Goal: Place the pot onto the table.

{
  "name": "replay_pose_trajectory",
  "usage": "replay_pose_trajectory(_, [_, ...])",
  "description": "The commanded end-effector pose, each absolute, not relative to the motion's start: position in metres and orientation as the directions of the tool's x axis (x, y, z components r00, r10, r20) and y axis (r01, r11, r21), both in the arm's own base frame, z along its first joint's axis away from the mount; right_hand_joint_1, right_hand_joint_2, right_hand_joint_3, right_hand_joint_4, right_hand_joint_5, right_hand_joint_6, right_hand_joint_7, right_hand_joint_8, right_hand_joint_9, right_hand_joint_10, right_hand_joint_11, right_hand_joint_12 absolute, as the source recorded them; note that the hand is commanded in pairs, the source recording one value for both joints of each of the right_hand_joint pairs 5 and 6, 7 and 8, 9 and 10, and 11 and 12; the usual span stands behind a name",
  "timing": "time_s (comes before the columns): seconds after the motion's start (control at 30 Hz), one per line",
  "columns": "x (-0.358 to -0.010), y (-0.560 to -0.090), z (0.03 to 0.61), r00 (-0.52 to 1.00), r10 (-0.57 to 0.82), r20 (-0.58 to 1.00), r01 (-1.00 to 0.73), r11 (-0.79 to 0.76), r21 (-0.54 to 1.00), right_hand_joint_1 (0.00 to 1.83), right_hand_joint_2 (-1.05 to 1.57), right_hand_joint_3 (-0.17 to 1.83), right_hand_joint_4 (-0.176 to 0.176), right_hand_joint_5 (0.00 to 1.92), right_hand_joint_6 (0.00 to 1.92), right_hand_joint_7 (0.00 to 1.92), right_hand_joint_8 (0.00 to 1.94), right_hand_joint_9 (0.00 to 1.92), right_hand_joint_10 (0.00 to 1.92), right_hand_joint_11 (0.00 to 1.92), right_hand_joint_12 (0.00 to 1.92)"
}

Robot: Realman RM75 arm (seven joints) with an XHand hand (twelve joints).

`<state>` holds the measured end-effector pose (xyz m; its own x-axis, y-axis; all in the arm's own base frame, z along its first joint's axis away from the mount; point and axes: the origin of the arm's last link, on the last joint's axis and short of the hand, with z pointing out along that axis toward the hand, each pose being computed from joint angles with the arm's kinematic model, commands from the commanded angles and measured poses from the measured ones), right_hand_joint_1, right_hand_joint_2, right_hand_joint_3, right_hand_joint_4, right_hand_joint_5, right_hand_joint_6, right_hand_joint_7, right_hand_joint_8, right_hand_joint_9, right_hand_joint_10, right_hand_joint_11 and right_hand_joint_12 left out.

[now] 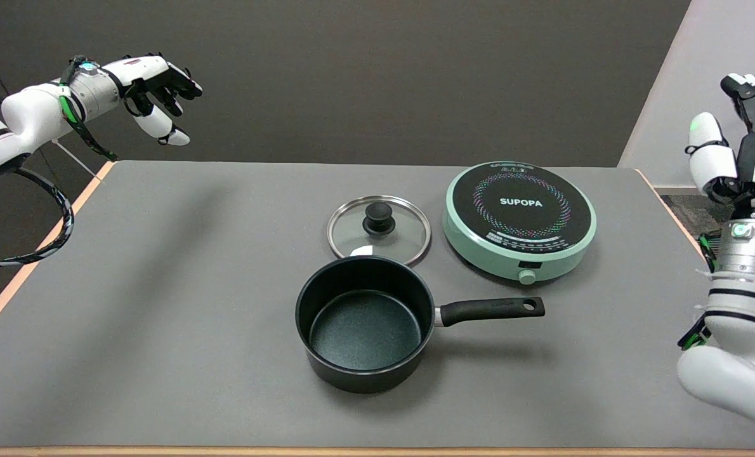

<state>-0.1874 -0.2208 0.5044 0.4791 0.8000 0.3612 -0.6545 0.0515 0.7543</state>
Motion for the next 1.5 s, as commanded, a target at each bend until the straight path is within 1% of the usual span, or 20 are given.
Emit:
replay_pose_trajectory(0.03, [-0.161, -0.249, 0.521, 0.303, 0.753, 0.584, -0.768, -0.169, 0.617, 0.58, 1.57, 0.03, -0.176, 0.09, 0.09, 0.09, 0.09, 0.09, 0.09, 0.09, 0.09])
replay_pose_trajectory(0.2, [-0.159, -0.252, 0.506, 0.273, 0.727, 0.63, -0.783, -0.213, 0.585, 0.62, 1.57, 0.02, -0.176, 0.1, 0.1, 0.1, 0.1, 0.1, 0.1, 0.1, 0.1])
replay_pose_trajectory(0.3, [-0.164, -0.256, 0.491, 0.238, 0.693, 0.68, -0.812, -0.242, 0.531, 0.63, 1.57, 0.02, -0.176, 0.15, 0.15, 0.15, 0.15, 0.15, 0.15, 0.15, 0.15])
replay_pose_trajectory(0.4, [-0.173, -0.258, 0.476, 0.154, 0.664, 0.732, -0.855, -0.282, 0.435, 0.62, 1.57, 0.02, -0.176, 0.36, 0.36, 0.36, 0.36, 0.36, 0.36, 0.36, 0.36])
replay_pose_trajectory(0.47, [-0.177, -0.257, 0.47, 0.089, 0.651, 0.754, -0.871, -0.317, 0.376, 0.62, 1.57, 0.02, -0.176, 0.39, 0.39, 0.39, 0.39, 0.39, 0.39, 0.39, 0.39])
replay_pose_trajectory(0.57, [-0.179, -0.256, 0.466, 0.027, 0.641, 0.767, -0.875, -0.356, 0.328, 0.62, 1.57, 0.03, -0.176, 0.38, 0.38, 0.38, 0.38, 0.38, 0.38, 0.38, 0.38])
replay_pose_trajectory(0.67, [-0.177, -0.256, 0.465, 0.003, 0.631, 0.775, -0.874, -0.376, 0.309, 0.63, 1.57, 0.04, -0.176, 0.38, 0.38, 0.38, 0.38, 0.38, 0.38, 0.38, 0.38])
replay_pose_trajectory(1.07, [-0.173, -0.264, 0.46, -0.011, 0.596, 0.803, -0.88, -0.387, 0.275, 0.65, 1.57, 0.04, -0.176, 0.37, 0.37, 0.37, 0.37, 0.37, 0.37, 0.37, 0.37])
replay_pose_trajectory(1.5, [-0.179, -0.267, 0.457, 0.017, 0.578, 0.816, -0.89, -0.362, 0.276, 0.67, 1.57, 0.07, -0.176, 0.3, 0.3, 0.3, 0.3, 0.3, 0.3, 0.3, 0.3])
